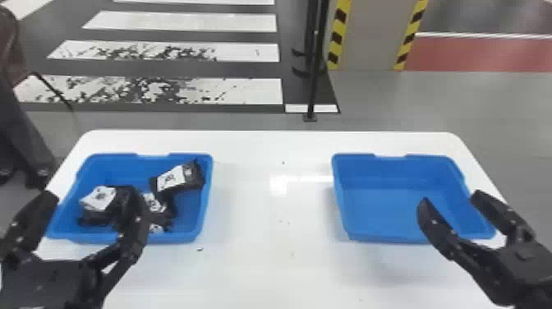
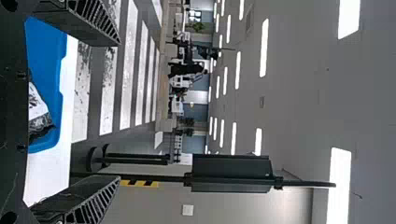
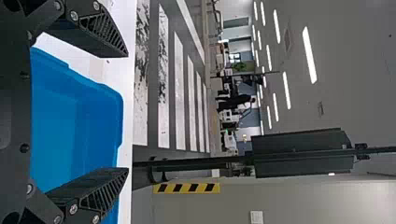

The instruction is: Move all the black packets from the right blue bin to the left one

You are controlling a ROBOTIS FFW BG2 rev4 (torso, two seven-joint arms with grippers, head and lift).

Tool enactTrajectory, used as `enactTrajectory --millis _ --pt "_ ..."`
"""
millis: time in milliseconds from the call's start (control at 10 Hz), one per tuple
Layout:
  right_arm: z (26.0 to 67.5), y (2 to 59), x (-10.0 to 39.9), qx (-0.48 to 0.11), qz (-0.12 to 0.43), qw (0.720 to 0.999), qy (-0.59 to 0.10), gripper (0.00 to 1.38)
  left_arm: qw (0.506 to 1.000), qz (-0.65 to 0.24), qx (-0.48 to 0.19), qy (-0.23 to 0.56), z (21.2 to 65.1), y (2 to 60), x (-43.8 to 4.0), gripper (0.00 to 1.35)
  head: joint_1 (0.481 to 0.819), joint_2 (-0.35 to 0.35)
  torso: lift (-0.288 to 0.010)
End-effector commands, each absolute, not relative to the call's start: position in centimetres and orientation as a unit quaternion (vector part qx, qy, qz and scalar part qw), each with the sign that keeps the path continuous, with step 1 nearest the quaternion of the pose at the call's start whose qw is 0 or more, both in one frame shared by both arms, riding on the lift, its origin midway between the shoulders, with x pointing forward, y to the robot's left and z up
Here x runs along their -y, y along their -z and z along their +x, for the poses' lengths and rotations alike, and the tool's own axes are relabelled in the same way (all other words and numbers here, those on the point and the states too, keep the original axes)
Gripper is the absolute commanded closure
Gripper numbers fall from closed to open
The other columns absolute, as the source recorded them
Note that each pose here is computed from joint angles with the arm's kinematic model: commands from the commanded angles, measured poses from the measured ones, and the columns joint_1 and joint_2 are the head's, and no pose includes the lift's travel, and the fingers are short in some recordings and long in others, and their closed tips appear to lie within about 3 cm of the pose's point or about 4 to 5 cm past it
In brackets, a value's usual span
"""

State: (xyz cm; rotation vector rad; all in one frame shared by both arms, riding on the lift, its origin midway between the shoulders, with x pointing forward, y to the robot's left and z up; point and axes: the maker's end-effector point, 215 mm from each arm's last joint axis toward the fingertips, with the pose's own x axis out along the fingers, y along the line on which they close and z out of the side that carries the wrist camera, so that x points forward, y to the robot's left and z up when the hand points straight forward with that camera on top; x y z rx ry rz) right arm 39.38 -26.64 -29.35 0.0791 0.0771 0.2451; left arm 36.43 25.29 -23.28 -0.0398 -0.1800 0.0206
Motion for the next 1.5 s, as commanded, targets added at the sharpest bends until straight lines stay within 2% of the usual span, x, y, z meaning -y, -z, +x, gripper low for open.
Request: enactTrajectory --millis 0,1400 --pt "39.5 29.3 26.7 -0.037 0.044 0.991 -0.123 0.17 0.995 -0.025 0.098 -0.01 36.4 22.7 -25.1 0.0 0.695 -0.022 -0.14" --pt "39.8 28.5 25.1 -0.028 0.058 0.989 -0.136 0.17 0.993 -0.05 0.105 0.001 36.8 22.1 -24.1 0.0 0.695 -0.017 -0.14"
